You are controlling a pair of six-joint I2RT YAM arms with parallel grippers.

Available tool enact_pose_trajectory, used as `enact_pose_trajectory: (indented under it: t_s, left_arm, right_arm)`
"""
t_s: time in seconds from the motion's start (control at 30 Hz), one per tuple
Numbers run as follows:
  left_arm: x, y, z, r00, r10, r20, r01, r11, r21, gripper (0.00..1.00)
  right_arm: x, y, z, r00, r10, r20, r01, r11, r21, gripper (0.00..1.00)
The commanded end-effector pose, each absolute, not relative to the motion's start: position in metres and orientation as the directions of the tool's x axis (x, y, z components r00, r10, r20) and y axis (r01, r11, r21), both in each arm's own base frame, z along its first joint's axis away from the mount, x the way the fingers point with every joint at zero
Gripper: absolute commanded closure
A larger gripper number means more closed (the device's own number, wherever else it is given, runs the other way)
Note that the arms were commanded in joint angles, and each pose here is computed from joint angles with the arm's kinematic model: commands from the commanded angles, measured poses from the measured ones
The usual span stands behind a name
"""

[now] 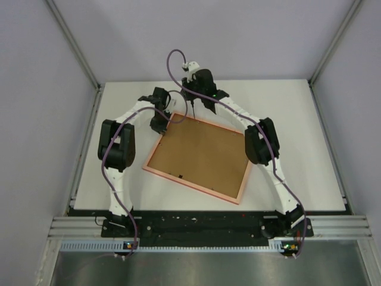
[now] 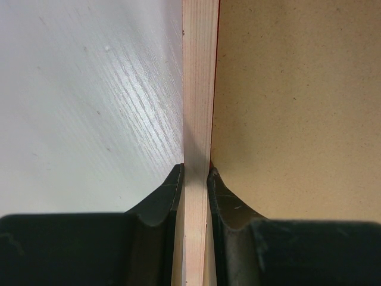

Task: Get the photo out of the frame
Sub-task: Release the photo frame item from the photo frame.

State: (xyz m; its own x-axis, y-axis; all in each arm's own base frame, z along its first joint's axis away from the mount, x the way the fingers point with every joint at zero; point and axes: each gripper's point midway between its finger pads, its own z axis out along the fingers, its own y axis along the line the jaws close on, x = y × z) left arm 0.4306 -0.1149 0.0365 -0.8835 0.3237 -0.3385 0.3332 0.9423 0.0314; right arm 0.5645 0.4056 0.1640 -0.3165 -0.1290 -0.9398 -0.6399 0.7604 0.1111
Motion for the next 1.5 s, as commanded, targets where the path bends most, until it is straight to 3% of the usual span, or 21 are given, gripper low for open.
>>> enact_pose_trajectory:
  t_s: [0.0,0.8,1.27,1.47]
  left_arm:
    - [0.422,-0.119,0.057,-0.880,0.315,-0.355,0.332,0.943,0.014,1.00]
    - [0.420,-0.111,0.062,-0.885,0.297,-0.360,0.302,0.952,0.044,1.00]
    - [0.406,-0.108,0.046,-0.921,0.260,-0.289,0.263,0.964,0.029,1.00]
    - [0.408,-0.103,0.048,-0.923,0.251,-0.293,0.252,0.967,0.035,1.00]
  right_arm:
    - [0.571,0.415,0.174,-0.297,-0.063,-0.953,-0.614,0.777,0.140,1.00]
    - [0.573,0.390,0.154,-0.250,-0.074,-0.965,-0.258,0.966,-0.007,1.00]
    - [0.554,0.351,0.186,-0.027,-0.095,-0.995,0.142,0.985,-0.098,1.00]
    - [0.549,0.344,0.198,-0.016,-0.070,-0.997,0.216,0.974,-0.072,1.00]
